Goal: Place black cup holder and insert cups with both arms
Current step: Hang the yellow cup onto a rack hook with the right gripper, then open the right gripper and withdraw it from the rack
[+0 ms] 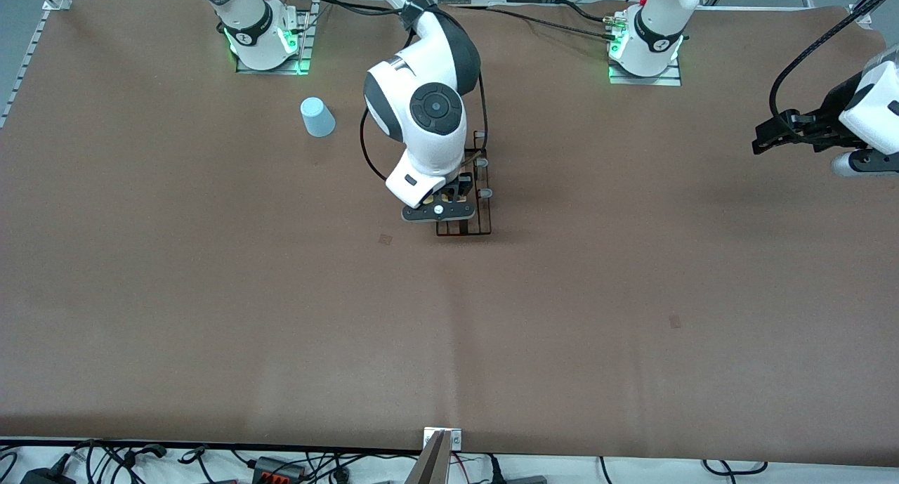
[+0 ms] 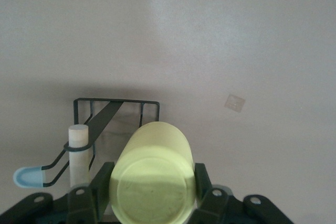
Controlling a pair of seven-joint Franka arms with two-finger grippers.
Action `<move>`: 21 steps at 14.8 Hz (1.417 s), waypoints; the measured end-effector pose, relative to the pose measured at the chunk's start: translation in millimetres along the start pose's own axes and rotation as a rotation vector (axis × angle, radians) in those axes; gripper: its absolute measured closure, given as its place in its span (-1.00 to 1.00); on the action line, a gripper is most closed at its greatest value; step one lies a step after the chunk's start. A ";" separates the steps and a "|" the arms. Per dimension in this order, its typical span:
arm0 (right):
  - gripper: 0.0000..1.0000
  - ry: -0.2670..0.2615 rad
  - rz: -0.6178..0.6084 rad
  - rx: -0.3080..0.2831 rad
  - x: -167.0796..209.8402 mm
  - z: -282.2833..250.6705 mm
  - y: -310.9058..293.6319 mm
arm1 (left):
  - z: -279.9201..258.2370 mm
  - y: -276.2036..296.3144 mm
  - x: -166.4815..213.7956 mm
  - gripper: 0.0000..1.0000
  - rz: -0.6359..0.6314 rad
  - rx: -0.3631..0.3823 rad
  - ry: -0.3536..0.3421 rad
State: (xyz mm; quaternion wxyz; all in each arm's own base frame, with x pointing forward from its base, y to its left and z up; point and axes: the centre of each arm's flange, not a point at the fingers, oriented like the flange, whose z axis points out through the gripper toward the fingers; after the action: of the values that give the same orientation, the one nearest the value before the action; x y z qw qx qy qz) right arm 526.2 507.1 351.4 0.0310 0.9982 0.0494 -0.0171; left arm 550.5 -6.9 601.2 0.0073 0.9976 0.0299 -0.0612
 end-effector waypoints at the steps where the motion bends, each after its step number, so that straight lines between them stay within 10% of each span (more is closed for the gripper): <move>1: -0.32 -0.001 0.000 -0.002 0.2 1.9 0.0 | 0.0 0.0 0.0 -1.00 0.000 0.000 0.000; 11: -0.32 -0.019 0.007 -0.009 1.8 20.6 -1.4 | 0.0 0.0 0.0 -1.00 0.000 0.000 0.000; 16: -1.00 -0.012 0.018 -0.004 6.4 15.7 4.1 | 0.0 0.0 0.0 -1.00 0.000 0.000 0.000; 21: -1.00 0.041 0.049 0.026 16.8 -31.5 24.5 | 0.0 0.0 0.0 -1.00 0.000 0.000 0.000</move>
State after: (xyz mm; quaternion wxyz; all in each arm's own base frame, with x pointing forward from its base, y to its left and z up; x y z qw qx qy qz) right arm 546.3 486.4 383.7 0.0172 0.9995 0.0255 0.0033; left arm 550.5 -6.8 601.1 0.0073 0.9976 0.0299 -0.0613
